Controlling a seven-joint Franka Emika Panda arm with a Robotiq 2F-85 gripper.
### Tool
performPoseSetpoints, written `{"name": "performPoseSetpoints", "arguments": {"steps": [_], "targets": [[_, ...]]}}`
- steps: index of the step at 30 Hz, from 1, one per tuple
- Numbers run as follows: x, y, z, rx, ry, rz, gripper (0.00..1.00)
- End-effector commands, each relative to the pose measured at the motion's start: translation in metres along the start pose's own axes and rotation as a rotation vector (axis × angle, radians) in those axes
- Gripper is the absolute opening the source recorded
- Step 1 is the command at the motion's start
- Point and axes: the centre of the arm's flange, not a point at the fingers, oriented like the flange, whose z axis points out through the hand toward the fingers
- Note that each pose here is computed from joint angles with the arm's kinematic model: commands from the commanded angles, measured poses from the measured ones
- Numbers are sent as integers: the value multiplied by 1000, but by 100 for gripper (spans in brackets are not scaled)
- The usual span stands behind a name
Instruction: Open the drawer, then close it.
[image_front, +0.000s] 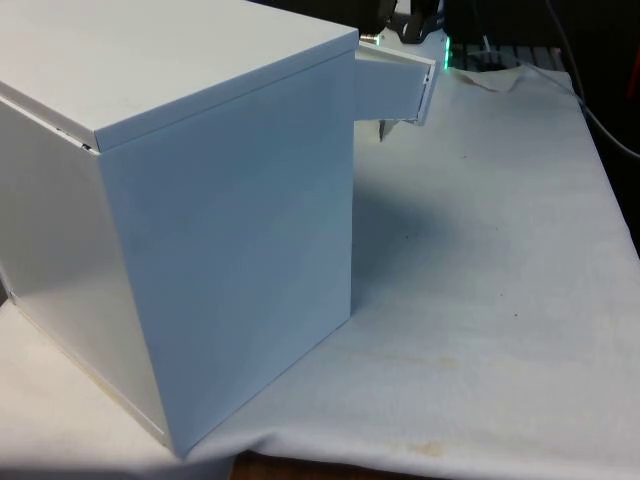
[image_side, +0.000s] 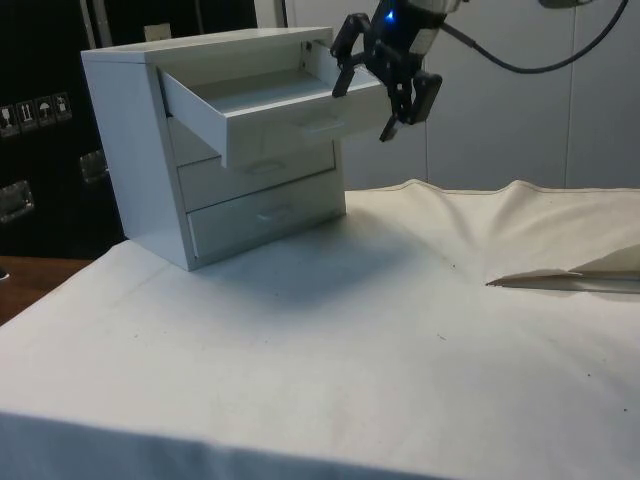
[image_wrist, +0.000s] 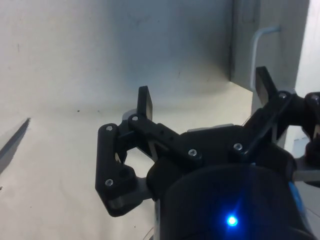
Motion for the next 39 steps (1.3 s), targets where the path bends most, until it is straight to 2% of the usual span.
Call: {"name": "performPoseSetpoints", "arguments": {"steps": [1,2,6,8,10,17,19,29,36,39], "targets": [[0,0,2,3,-1,-2,100],[1,0,4,5,6,-11,100],[2,-1,11,18,4,-19,100],[2,-3,12,24,-5,-16,100],[3,-4,18,33,1,-30,100],[3,-6,28,57,-11,-42,100],[3,-6,29,58,-19,-38,100],[3,-6,29,58,-19,-41,100],[-4,-4,32,67,-33,-23,100],[-13,-2,36,73,-41,-16,100]]}}
